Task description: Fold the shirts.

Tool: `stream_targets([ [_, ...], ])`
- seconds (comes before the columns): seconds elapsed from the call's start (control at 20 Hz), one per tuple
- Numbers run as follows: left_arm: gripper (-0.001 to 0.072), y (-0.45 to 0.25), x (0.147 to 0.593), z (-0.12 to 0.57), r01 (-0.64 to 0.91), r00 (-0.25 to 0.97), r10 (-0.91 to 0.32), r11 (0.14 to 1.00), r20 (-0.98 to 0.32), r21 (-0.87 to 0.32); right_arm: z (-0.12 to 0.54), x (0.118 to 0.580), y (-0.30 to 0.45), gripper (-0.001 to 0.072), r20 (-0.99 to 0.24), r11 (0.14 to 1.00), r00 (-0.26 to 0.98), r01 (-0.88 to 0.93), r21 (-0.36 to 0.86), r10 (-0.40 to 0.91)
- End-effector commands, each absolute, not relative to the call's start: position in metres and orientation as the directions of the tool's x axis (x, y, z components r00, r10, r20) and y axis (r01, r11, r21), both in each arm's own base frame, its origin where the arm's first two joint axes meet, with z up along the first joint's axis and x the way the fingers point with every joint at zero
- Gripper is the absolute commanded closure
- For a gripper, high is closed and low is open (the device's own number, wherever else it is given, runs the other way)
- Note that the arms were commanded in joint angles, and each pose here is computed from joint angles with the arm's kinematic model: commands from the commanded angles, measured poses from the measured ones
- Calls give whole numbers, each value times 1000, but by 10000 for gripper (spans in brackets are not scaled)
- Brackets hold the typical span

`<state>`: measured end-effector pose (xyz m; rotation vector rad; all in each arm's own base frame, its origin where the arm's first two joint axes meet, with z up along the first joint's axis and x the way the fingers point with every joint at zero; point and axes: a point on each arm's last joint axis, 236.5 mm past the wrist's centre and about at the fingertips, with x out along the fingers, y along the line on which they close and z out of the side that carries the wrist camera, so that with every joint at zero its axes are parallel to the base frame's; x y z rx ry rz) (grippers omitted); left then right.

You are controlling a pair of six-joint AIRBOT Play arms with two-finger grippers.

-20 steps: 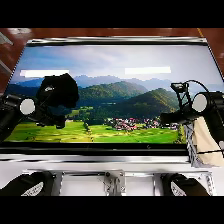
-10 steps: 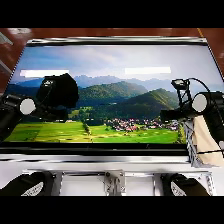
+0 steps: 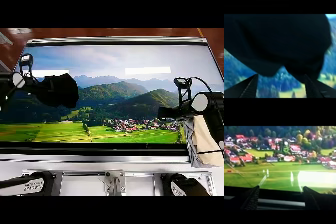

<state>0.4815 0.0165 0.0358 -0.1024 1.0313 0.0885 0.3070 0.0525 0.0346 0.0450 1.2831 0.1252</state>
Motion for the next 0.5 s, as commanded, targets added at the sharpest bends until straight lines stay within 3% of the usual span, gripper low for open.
stream_targets([
  [0.0, 1, 43, 528, -2, -158, 437, -43, 980, -899, -124, 39, 319, 60, 40, -933, 989, 328, -52, 139, 148],
  [0.4, 3, 24, 540, -85, -165, 258, -126, 971, -958, -172, 44, 330, 60, 41, -914, 988, 377, -29, 151, 150],
  [0.45, 49, 20, 540, -90, -169, 251, -142, 967, -957, -188, 44, 331, 60, 41, -913, 988, 378, -30, 150, 150],
])
